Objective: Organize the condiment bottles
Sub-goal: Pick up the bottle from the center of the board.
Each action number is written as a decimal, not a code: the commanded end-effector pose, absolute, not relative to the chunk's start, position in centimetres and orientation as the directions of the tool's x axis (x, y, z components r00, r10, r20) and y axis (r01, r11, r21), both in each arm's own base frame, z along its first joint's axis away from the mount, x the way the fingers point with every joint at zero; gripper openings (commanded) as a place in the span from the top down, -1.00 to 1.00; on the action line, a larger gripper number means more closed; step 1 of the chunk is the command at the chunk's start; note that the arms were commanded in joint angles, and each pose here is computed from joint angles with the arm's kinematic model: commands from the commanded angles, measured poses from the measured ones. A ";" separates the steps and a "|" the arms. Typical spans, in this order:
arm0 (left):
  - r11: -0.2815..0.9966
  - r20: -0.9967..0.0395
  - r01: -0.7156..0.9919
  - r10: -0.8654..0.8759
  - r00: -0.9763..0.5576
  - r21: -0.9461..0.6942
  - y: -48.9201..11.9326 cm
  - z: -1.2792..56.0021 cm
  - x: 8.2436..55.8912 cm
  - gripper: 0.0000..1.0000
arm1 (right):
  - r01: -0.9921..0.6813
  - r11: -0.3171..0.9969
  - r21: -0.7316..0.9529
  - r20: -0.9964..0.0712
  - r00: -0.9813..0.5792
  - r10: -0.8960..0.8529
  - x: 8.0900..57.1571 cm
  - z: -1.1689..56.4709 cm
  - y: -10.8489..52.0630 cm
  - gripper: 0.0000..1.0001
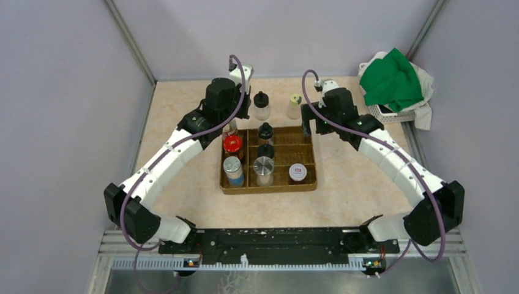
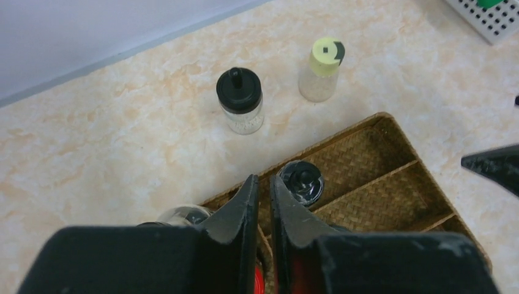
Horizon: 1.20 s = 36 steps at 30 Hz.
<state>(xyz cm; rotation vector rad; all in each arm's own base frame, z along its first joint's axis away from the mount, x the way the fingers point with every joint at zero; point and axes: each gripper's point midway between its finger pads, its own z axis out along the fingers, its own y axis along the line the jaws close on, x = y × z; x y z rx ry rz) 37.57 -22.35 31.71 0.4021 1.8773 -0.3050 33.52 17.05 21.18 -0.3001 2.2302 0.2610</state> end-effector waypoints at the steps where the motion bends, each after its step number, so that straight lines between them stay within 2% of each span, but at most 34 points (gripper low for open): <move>1: 0.920 -0.930 0.393 0.149 -0.337 0.005 -21.6 30.2 37.8 0.67 | -0.287 0.958 0.008 -0.822 -0.547 -0.157 37.0 24.4 17.0 -0.97; 4: 0.921 -0.928 0.389 0.152 -0.340 0.008 -21.5 30.1 37.9 0.82 | -0.277 0.961 -0.009 -0.825 -0.541 -0.163 38.8 24.9 17.0 -0.97; 14: 0.933 -0.931 0.359 0.156 -0.331 0.029 -20.6 30.5 38.8 0.68 | -0.242 0.970 0.015 -0.805 -0.579 -0.132 44.6 23.1 17.0 -0.97; 16: 0.934 -0.929 0.356 0.156 -0.336 0.029 -20.5 30.3 38.9 0.48 | -0.242 0.970 0.028 -0.795 -0.593 -0.125 45.8 22.4 17.1 -0.97; 17: 0.936 -0.928 0.350 0.156 -0.340 0.029 -20.4 30.2 39.0 0.28 | -0.240 0.970 0.030 -0.791 -0.599 -0.124 46.3 22.1 17.2 -0.96; 18: 0.939 -0.926 0.342 0.156 -0.343 0.032 -20.2 30.1 39.0 -0.14 | -0.240 0.970 0.031 -0.785 -0.607 -0.125 46.8 21.5 17.3 -0.96; 25: 0.957 -0.925 0.285 0.157 -0.346 0.056 -18.6 29.4 38.9 -0.96 | -0.252 0.965 0.072 -0.756 -0.645 -0.112 50.0 19.0 18.1 -0.96; 36: 0.975 -0.909 0.210 0.154 -0.386 0.076 -16.1 27.2 39.0 -0.98 | -0.306 0.945 0.119 -0.743 -0.659 -0.120 52.6 16.4 20.4 -0.95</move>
